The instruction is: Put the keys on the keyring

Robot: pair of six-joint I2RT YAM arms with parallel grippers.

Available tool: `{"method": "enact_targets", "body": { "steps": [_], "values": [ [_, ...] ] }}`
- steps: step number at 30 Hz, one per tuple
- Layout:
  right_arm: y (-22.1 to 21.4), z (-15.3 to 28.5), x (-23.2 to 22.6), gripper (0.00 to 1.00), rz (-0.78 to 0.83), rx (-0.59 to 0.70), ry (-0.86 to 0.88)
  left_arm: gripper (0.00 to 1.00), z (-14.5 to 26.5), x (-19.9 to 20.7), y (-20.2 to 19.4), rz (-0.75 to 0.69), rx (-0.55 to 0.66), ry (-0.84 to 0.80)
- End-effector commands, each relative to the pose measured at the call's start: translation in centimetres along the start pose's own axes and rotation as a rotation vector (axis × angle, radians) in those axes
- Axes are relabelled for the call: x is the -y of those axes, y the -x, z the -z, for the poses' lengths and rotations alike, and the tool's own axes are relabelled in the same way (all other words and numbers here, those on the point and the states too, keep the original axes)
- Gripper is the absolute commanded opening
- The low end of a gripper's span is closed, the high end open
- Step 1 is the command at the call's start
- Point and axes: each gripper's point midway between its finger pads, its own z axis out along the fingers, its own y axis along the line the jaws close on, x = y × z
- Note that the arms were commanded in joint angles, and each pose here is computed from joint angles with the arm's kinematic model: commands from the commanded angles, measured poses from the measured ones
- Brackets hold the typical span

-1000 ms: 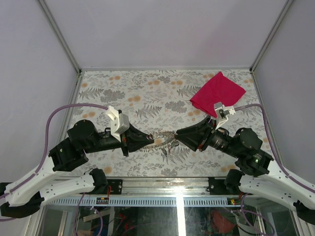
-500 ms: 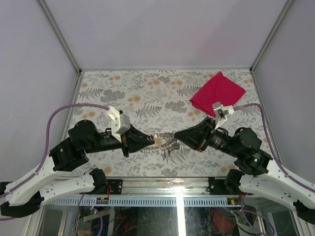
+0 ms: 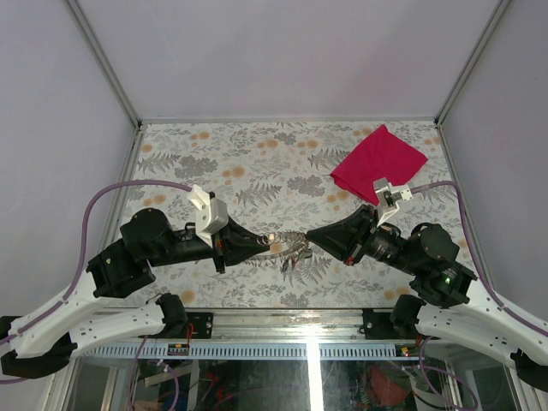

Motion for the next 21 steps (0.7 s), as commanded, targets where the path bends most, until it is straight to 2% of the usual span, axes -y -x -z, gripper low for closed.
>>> {"method": "enact_targets", "body": {
  "steps": [1, 7, 12, 17, 21],
  "values": [
    [1.1, 0.3, -1.7, 0.10, 0.018, 0.034, 0.070, 0.00, 0.4, -0.3, 3.1, -0.051, 0.092, 0.029],
    [0.8, 0.2, -2.0, 0.17, 0.015, 0.016, 0.088, 0.00, 0.2, -0.3, 3.1, -0.047, 0.088, 0.029],
    [0.3, -0.1, -1.6, 0.18, 0.008, -0.004, 0.079, 0.00, 0.1, -0.4, 3.1, -0.049, 0.086, 0.029],
    [0.2, 0.0, -1.3, 0.13, 0.009, -0.008, 0.059, 0.00, 0.1, -0.4, 3.1, -0.049, 0.088, 0.033],
    [0.4, 0.2, -1.2, 0.02, 0.019, 0.003, 0.053, 0.00, 0.2, -0.4, 3.1, -0.049, 0.087, 0.033]
  ]
}}
